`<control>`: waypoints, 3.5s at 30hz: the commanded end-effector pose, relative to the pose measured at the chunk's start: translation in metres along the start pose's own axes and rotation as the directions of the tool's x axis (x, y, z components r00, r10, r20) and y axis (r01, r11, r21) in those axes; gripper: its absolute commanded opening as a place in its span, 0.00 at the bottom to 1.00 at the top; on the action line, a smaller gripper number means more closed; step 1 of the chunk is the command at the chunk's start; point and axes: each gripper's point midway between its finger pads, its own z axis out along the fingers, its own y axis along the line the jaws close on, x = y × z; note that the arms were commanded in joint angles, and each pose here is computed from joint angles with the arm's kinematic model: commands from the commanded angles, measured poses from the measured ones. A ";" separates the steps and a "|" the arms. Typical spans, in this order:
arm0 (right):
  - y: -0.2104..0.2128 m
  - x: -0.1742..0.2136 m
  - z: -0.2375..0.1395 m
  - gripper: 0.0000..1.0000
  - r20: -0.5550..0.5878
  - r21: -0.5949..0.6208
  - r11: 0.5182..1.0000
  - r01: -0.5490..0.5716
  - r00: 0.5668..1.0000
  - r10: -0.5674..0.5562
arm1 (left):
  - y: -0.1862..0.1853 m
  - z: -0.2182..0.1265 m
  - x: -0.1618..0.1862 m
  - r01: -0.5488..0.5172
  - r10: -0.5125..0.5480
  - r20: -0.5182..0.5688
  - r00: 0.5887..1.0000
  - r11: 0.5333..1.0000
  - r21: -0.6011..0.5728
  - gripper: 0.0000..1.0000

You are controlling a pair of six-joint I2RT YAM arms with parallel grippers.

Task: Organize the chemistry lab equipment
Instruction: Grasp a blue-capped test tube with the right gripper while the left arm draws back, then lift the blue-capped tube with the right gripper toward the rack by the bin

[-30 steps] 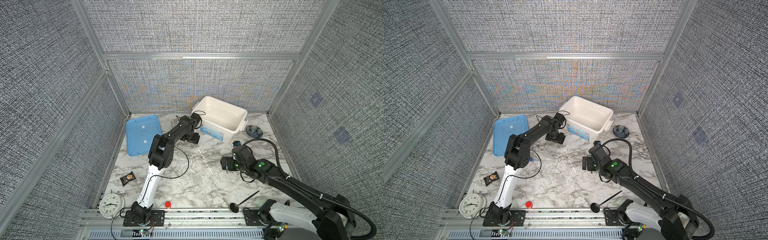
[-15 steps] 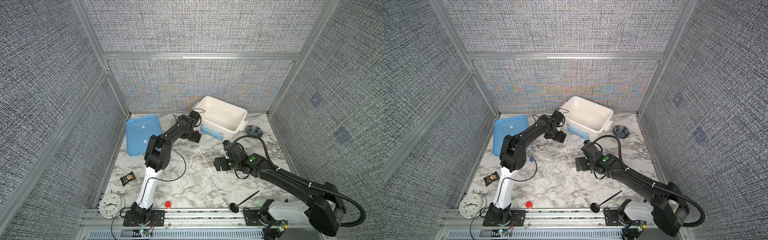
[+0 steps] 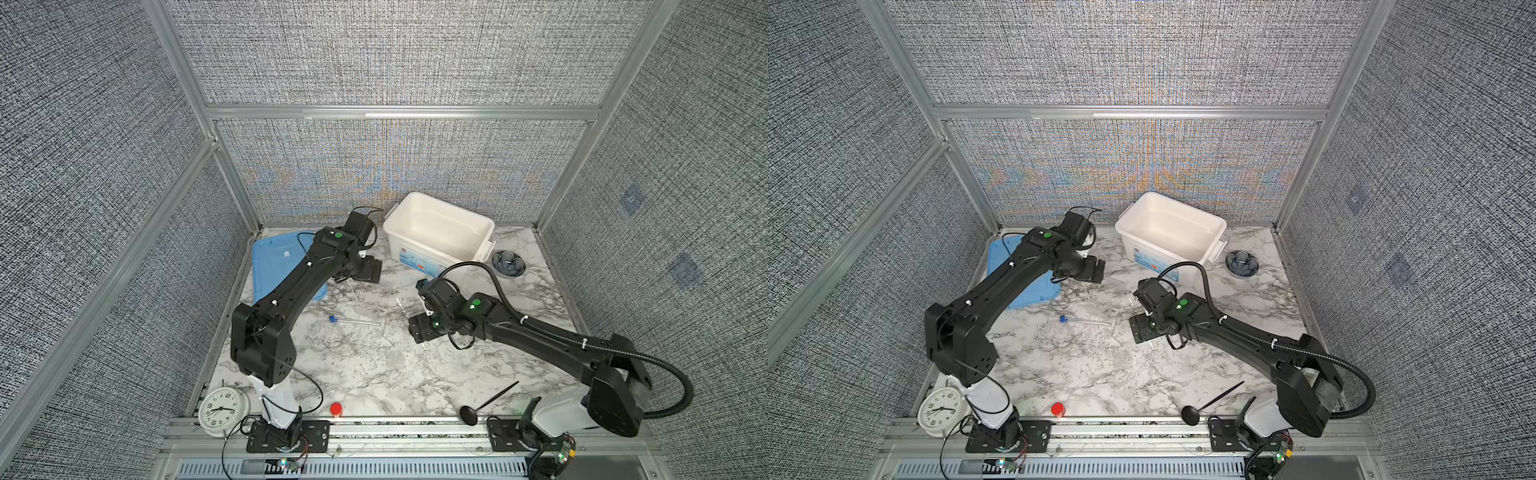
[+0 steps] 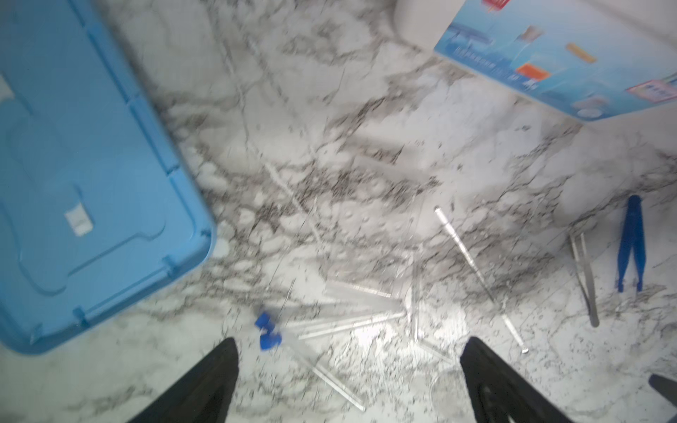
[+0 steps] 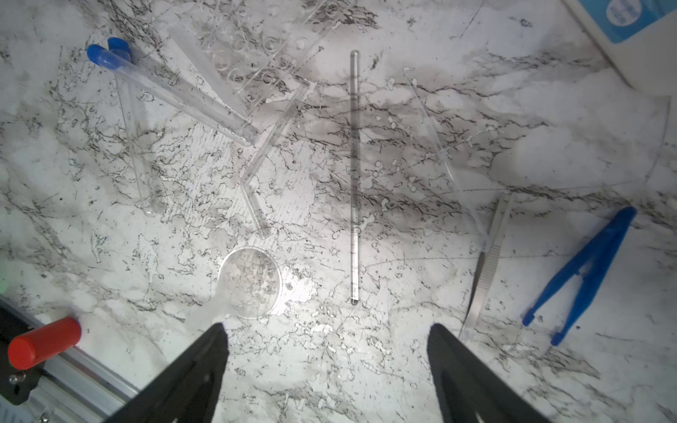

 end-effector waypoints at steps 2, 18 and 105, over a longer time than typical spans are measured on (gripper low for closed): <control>0.046 -0.013 0.007 0.85 0.024 -0.140 0.976 0.164 0.986 -0.162 | 0.035 -0.009 0.049 0.185 -0.183 -0.084 0.980 0.983 0.017 0.96; 0.181 -0.093 0.087 0.77 0.274 -0.235 0.605 0.761 0.649 -0.710 | 0.106 -0.019 0.128 0.660 -0.642 -0.154 0.751 0.720 0.213 0.94; 0.110 -0.216 0.004 0.21 0.797 -0.006 0.921 0.389 0.558 -0.230 | 0.088 -0.058 0.087 0.590 -0.687 -0.102 0.719 0.525 0.614 0.89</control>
